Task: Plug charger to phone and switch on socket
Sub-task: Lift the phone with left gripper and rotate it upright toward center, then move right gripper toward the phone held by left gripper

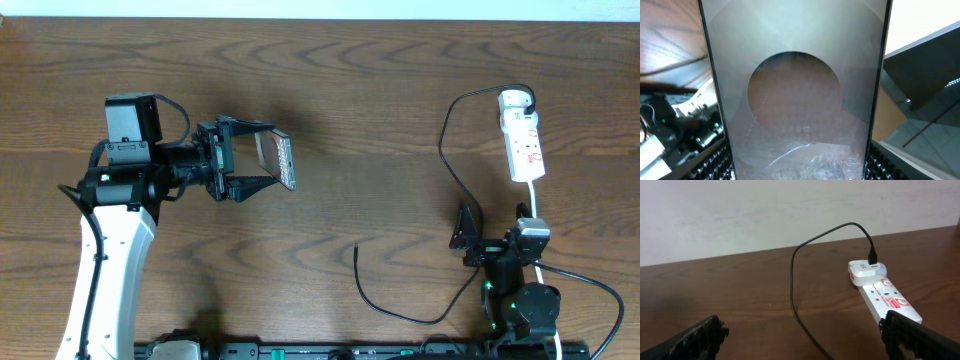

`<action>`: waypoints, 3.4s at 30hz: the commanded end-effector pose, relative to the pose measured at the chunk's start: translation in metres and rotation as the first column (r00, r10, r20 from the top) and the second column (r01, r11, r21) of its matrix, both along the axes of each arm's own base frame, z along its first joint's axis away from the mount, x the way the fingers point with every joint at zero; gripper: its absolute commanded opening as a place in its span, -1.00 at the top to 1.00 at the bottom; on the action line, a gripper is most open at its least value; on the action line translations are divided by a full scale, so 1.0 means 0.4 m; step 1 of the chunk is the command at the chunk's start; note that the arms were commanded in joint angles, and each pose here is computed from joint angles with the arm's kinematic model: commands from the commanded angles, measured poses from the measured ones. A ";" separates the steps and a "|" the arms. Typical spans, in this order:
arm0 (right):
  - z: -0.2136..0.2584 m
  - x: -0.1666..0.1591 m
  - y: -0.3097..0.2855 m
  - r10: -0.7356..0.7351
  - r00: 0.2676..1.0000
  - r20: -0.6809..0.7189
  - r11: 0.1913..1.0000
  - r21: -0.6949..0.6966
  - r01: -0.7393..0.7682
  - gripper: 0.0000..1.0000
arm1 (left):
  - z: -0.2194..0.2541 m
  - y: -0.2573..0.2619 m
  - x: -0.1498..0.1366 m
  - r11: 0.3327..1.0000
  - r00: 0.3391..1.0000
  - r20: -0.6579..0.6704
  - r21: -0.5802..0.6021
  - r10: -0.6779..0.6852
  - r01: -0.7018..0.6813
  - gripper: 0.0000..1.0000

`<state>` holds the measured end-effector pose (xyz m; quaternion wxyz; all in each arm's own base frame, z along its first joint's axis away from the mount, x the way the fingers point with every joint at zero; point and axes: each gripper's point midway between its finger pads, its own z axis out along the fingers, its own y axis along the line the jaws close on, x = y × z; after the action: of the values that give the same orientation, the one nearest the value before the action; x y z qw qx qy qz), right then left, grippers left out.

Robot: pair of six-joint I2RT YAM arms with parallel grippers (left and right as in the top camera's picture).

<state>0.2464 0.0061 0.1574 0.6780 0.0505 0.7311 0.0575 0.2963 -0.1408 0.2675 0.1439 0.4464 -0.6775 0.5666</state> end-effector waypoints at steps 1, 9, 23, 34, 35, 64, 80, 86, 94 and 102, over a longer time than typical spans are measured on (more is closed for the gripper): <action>-0.003 0.000 0.004 0.006 1.000 -0.002 1.000 -0.008 -0.006 -0.98 | 0.051 -0.013 -0.017 0.995 0.998 -0.046 -0.093 -0.031 0.027 0.86; -0.003 0.000 0.004 0.006 1.000 -0.002 1.000 -0.008 -0.006 -0.99 | -0.008 0.026 0.032 0.993 0.995 0.094 0.109 0.043 -0.053 0.86; -0.003 0.000 0.004 0.006 1.000 -0.002 1.000 -0.008 -0.006 -0.99 | -0.291 0.241 -0.033 0.527 0.932 -0.022 0.830 0.362 -0.185 0.85; -0.003 0.000 0.004 0.006 1.000 -0.002 1.000 -0.008 -0.006 -0.99 | -0.335 0.209 -0.035 0.552 0.933 -0.097 0.825 0.346 -0.119 0.86; -0.003 0.000 0.004 0.006 1.000 -0.002 1.000 -0.008 -0.006 -0.99 | -0.335 0.207 -0.035 0.556 0.934 -0.099 0.822 0.344 -0.118 0.86; 0.253 0.100 0.441 0.961 0.264 -0.088 0.266 0.569 -0.778 -0.99 | -0.333 0.202 -0.030 0.567 0.930 -0.098 0.814 0.353 -0.129 0.86; -0.077 0.185 0.777 0.989 -0.061 -0.132 0.100 0.921 -0.376 -0.86 | -0.334 0.194 -0.037 0.598 0.851 -0.170 0.778 0.496 -0.193 0.85; -0.096 0.115 0.906 0.980 -0.070 -0.184 0.135 0.889 -0.437 -0.88 | -0.335 0.196 -0.042 0.595 0.845 -0.178 0.781 0.504 -0.191 0.86; -0.096 0.091 0.934 0.979 -0.085 -0.187 0.129 0.882 -0.453 -0.88 | -0.340 0.210 -0.050 0.568 0.838 -0.173 0.802 0.518 -0.185 0.86; -0.098 0.090 0.939 0.978 -0.077 -0.193 0.137 0.880 -0.455 -0.86 | -0.349 0.198 -0.052 0.570 0.838 -0.186 0.804 0.513 -0.170 0.85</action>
<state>0.2813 0.3766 0.1151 0.0384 -0.1708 0.7591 0.6270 0.2745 -0.0596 0.1273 -0.0334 0.6918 -0.7065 0.1458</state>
